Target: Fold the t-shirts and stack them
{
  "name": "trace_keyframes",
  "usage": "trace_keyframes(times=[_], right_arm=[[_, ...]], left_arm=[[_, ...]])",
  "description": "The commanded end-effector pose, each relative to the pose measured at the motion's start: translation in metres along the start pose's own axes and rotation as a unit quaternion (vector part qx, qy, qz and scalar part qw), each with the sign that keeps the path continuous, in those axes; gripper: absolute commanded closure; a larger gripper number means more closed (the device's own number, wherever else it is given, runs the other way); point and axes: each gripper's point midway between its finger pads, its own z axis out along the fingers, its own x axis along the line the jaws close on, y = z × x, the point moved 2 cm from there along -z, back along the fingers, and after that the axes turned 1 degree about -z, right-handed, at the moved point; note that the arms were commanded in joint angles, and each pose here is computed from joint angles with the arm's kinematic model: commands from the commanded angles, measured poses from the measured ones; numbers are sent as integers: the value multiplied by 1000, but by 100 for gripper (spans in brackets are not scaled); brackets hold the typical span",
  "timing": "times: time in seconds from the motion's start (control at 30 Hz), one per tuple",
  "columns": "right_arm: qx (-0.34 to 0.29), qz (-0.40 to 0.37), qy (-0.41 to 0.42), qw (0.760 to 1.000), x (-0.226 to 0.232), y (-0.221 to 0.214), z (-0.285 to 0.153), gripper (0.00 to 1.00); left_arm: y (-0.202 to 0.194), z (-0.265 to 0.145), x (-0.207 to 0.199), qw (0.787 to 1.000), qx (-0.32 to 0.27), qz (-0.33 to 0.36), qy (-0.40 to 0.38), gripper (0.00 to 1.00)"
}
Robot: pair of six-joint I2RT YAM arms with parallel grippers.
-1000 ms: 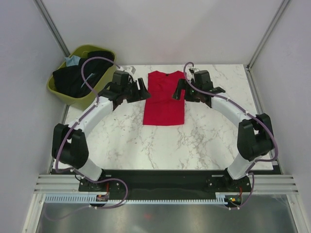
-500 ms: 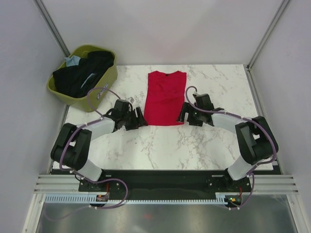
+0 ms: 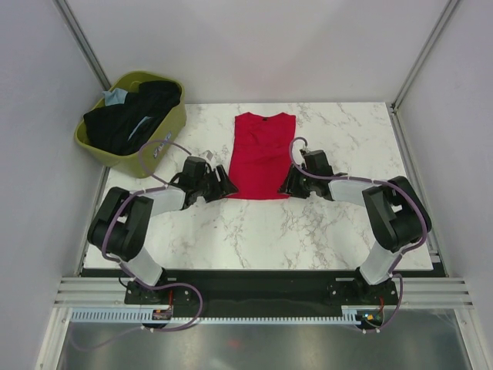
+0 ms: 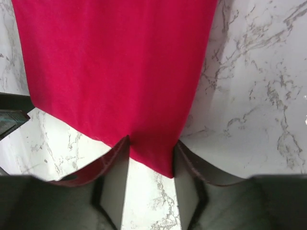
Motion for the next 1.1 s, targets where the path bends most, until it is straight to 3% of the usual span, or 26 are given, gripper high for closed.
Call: trace_keyframes(times=[0.0, 0.17, 0.27, 0.37, 0.4, 0.47, 0.5, 0.8, 1.07], right_arm=[[52, 15, -40, 998, -24, -34, 8, 55], [57, 20, -46, 997, -27, -36, 11, 60], [56, 19, -46, 997, -27, -36, 12, 64], [52, 19, -49, 997, -28, -34, 11, 79], [52, 17, -47, 997, -27, -34, 11, 83], [55, 15, -50, 997, -28, -36, 9, 90], [52, 14, -51, 997, -28, -35, 8, 91], [47, 16, -59, 997, -22, -45, -37, 100], [34, 0, -27, 999, 8, -64, -98, 100]], left_arm=[[-8, 8, 7, 1000, 7, -19, 3, 31], [-10, 11, 8, 1000, 7, -22, -1, 35], [-11, 12, 7, 1000, 3, -20, -5, 45], [-16, 15, 9, 1000, 9, -21, -10, 65], [-18, 15, 9, 1000, 11, -23, -11, 77], [-20, 14, 7, 999, 10, -21, -21, 87], [-19, 12, 5, 999, 5, -22, -27, 98], [-52, -26, -19, 999, 18, 12, -40, 98], [-87, -104, -79, 995, 9, 67, -79, 98]])
